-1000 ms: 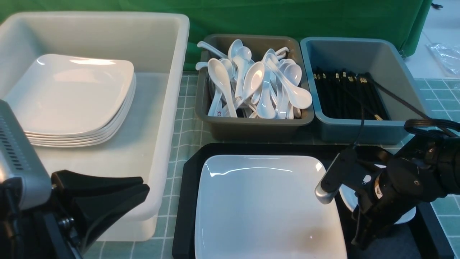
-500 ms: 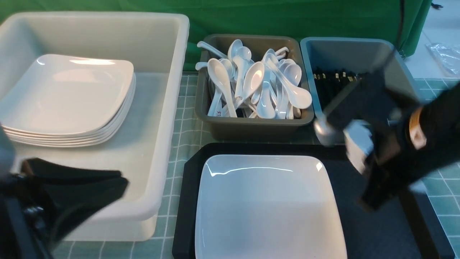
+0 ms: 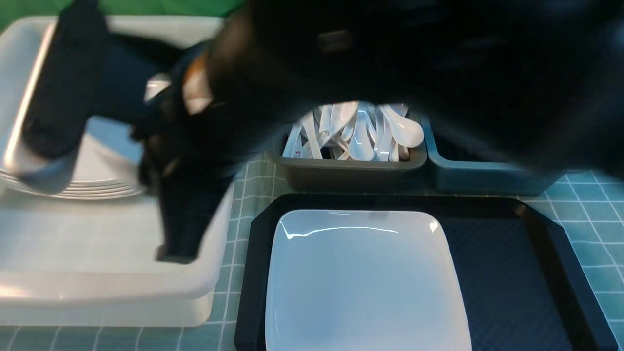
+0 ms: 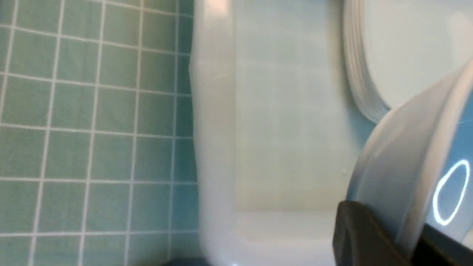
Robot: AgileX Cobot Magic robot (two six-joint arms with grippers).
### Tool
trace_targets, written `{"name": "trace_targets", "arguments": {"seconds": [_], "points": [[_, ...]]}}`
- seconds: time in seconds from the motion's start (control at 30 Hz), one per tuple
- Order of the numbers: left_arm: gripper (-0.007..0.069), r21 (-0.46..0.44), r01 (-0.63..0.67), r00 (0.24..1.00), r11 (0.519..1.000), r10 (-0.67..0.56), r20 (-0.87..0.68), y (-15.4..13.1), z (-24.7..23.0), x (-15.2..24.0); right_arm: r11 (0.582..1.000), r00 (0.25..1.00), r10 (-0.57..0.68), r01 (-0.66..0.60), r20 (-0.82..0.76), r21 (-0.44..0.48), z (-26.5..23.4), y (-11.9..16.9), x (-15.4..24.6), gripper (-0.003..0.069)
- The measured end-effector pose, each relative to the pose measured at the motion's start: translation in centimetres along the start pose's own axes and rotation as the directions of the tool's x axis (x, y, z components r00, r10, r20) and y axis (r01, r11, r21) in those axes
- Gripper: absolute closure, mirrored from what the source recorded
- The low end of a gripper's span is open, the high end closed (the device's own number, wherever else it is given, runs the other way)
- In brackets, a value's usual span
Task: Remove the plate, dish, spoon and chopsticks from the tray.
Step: Use the right arm to put the small plate into the large storage box on the left
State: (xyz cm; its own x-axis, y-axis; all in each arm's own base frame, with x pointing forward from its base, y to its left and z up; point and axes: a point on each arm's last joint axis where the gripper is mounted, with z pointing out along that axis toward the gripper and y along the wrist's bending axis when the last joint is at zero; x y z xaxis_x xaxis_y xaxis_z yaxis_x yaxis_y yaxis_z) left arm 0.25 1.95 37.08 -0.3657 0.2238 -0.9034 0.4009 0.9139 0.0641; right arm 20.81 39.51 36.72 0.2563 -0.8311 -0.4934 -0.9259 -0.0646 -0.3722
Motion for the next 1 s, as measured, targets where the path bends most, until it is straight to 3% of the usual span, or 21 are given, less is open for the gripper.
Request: {"name": "trace_targets", "arguments": {"seconds": [0.3,0.7,0.87,1.0], "points": [[0.0606,0.004,0.006,1.000,1.000,-0.007,0.003,0.2,-1.0,1.0,0.995,0.994,-0.031,0.021,-0.102,-0.097,10.1,-0.8,0.6,0.0601],[0.0606,0.021,-0.009,1.000,1.000,0.009,0.008,0.0,-1.0,0.9,0.991,0.994,-0.001,-0.013,-0.107,-0.130,12.9,-1.8,2.4,0.0591],[0.0606,0.040,-0.004,1.000,0.999,0.004,0.006,-0.1,-1.0,1.0,0.991,0.993,0.006,-0.022,-0.119,-0.135,12.9,-1.7,2.5,0.0437],[0.0606,0.043,-0.004,1.000,0.999,0.003,0.006,-0.2,-1.0,1.0,0.989,0.991,0.007,-0.028,-0.137,-0.148,12.9,-1.6,2.6,0.0397]]}}
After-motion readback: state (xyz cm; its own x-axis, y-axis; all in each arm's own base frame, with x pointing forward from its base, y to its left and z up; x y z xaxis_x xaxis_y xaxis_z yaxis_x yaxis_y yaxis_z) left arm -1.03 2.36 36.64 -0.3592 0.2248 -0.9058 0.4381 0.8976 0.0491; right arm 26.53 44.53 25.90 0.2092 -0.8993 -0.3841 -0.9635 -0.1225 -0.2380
